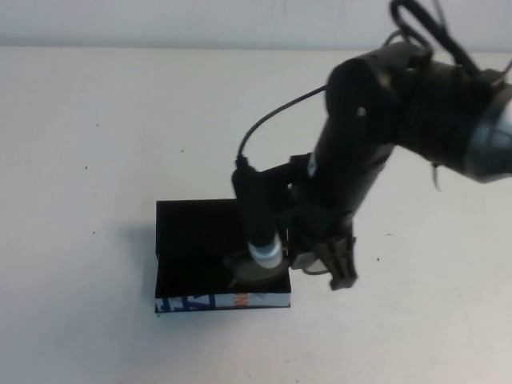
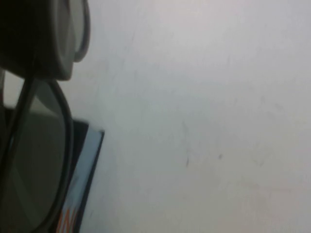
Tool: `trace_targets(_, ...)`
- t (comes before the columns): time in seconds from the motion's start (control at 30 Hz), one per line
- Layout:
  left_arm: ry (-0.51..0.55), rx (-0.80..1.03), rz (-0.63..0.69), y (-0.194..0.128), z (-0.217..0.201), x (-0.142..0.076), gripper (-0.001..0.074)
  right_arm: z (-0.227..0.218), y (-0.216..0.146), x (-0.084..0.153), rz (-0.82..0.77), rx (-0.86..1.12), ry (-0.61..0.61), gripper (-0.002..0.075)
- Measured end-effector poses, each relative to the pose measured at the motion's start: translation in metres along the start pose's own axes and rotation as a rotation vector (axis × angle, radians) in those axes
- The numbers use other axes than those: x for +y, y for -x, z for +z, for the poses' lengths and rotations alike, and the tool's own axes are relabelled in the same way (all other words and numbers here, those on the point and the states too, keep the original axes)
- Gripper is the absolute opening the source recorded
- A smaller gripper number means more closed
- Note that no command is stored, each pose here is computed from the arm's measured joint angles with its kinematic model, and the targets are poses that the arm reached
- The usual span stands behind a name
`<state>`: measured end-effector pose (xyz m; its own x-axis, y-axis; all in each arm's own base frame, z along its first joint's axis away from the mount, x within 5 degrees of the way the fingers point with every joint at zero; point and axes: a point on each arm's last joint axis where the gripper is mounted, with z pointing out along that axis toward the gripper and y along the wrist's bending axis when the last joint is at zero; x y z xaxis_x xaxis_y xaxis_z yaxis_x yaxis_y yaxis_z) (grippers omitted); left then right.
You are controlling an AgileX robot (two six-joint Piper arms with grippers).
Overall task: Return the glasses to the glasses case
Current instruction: Place the glasses in the glasses case
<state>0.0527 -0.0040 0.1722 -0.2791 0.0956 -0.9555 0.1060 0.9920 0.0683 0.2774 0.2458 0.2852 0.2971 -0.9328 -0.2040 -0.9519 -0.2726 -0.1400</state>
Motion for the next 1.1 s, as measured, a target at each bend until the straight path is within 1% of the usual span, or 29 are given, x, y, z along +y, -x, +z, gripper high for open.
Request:
trace_targets(0.1,0.0,0.0,0.0,0.0,0.0,0.0,-0.0001,0.016,0.023,-0.016,-0.03,-0.015,0.006,0.0007)
trace_targets(0.2,0.0,0.0,0.0,0.0,0.0,0.0,-0.0001,0.032,0.038,-0.028,-0.045,-0.032,0.016,0.0007)
trace_targets(0.43,0.0,0.0,0.0,0.0,0.0,0.0,-0.0001,0.061,0.053,-0.047,-0.025,-0.05,0.036,0.0007)
trace_targets(0.77,0.0,0.0,0.0,0.0,0.0,0.0,-0.0001,0.086,0.054,-0.05,-0.005,-0.046,0.086,0.0006)
trace_targets(1.1,0.0,0.0,0.0,0.0,0.0,0.0,-0.0001,0.089,0.051,-0.052,0.024,-0.044,0.091,0.0006)
